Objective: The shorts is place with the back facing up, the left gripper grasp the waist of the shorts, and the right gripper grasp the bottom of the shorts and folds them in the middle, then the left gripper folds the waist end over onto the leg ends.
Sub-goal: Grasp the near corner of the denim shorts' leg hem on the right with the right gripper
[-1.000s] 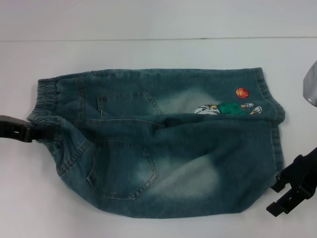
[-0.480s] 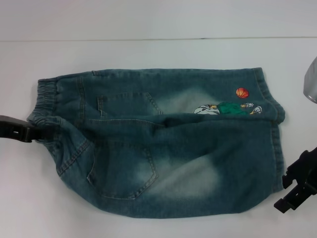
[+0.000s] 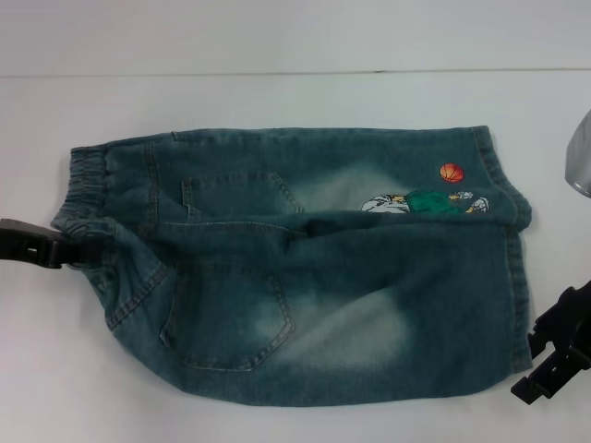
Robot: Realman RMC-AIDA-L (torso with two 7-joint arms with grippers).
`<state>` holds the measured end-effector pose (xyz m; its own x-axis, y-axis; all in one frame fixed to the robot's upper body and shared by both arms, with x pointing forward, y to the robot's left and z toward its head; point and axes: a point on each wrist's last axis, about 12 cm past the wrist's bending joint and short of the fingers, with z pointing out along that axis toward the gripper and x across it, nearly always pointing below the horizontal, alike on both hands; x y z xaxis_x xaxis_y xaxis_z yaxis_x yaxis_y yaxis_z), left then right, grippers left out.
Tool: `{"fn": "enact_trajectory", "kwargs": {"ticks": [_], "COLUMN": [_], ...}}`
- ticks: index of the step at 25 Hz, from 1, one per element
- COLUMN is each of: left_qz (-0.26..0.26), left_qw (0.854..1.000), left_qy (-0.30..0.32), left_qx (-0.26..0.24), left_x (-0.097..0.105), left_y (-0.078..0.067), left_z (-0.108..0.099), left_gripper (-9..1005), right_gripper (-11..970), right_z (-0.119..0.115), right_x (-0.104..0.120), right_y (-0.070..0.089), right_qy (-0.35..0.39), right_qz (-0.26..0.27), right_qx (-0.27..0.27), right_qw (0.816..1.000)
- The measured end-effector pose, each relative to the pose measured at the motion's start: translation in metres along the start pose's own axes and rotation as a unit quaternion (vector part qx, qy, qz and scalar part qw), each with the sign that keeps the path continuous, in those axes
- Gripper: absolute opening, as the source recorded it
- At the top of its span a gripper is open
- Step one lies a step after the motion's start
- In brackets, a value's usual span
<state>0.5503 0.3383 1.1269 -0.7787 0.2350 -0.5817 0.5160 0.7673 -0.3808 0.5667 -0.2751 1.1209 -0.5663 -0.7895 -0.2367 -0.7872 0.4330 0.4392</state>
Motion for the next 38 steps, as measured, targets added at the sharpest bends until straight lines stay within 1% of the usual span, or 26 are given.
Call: {"fn": "enact_trajectory", "kwargs": {"ticks": [14,20,25,38], "left_qz": [0.001,0.001,-0.002,-0.004], "left_qw": [1.000,1.000,1.000,1.000], "left_qy": [0.002,0.002,0.003,0.004], "left_qx": [0.004,0.005,0.010,0.011], "left_x": [0.0018,0.0020,0.0034,0.0049], "left_y": [-0.0003,-0.0004,-0.0007,-0.0002], "left_z": [0.0025,0.0028,0.0046,0.0067], "left_gripper": [72,72,71,72], "right_gripper": [764,579,530,502], "right_z": [0.0029,0.0022,0.0013,-0.0023], "right_x": [-0.0014,-0.0031,-0.0034,-0.0056], "right_y": [-0.0006,-0.0006,-0.0009,0.0001], "right_qy": [-0.003,0.000,0.005,0.015], "right_qz": [0.000,0.000,0.001,-0.002], "right_qx": [0.005,0.006,0.010,0.009], "right_qw": [1.000,1.000,1.000,1.000]}}
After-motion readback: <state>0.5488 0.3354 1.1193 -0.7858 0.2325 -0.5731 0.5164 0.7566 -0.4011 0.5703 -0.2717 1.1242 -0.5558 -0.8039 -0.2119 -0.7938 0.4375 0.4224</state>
